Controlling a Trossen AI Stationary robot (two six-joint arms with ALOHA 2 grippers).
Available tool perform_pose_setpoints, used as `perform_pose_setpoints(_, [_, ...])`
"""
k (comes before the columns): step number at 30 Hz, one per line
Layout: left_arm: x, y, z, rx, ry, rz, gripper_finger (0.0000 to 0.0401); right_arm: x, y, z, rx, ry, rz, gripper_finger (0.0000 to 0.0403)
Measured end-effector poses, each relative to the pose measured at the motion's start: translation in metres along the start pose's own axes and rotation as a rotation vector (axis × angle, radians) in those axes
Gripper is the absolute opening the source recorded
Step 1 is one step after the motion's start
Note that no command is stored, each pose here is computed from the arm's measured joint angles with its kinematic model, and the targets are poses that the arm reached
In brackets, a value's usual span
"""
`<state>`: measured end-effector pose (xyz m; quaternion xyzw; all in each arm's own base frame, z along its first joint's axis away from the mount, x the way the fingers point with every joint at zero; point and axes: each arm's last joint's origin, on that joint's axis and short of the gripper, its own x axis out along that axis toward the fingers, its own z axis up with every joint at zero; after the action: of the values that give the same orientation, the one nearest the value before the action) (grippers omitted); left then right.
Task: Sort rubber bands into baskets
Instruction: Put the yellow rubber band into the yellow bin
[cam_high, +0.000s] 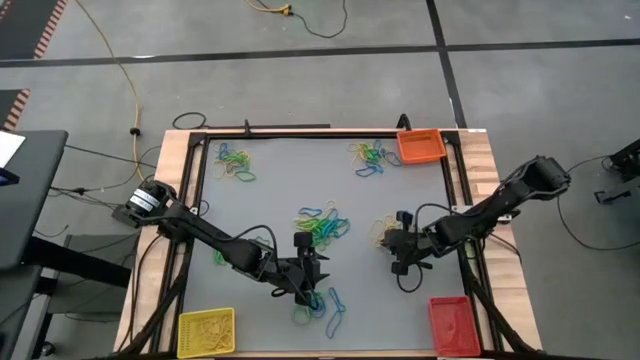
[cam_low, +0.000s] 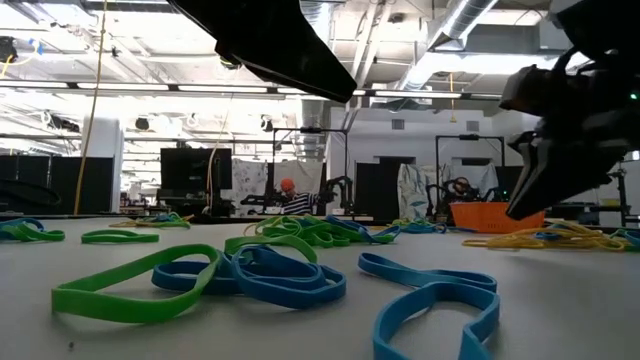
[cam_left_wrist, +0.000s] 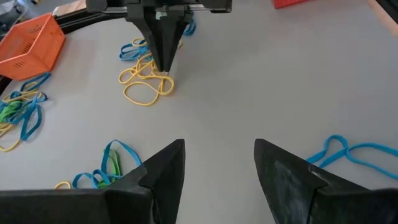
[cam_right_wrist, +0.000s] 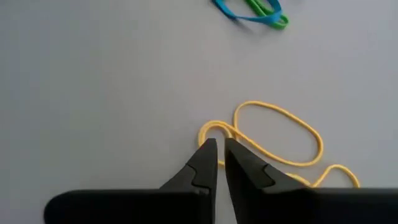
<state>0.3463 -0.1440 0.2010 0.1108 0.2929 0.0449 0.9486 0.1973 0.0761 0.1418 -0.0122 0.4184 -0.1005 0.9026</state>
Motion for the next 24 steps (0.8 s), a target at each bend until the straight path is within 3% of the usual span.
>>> perform_pose_setpoints(4, [0.001, 0.001, 0.000, 0.002, 0.001, 0.003, 0.0183, -0.001, 0.002, 0.001, -0.029, -0.015, 0.011, 0.0021])
perform_pose_setpoints(8, [0.001, 0.002, 0.000, 0.000, 0.001, 0.006, 0.0183, 0.000, 0.001, 0.000, -0.030, -0.006, 0.002, 0.0023])
perform_pose_setpoints(18, [0.001, 0.002, 0.000, 0.000, 0.001, 0.006, 0.0183, 0.005, -0.008, 0.002, 0.037, 0.025, -0.009, 0.0226])
perform_pose_setpoints(21, [0.001, 0.002, 0.000, 0.000, 0.001, 0.006, 0.0183, 0.006, -0.011, 0.003, 0.055, 0.038, 0.021, 0.0246])
perform_pose_setpoints(24, [0.001, 0.002, 0.000, 0.007, 0.001, 0.006, 0.0183, 0.007, -0.011, 0.004, 0.060, 0.032, 0.042, 0.0238])
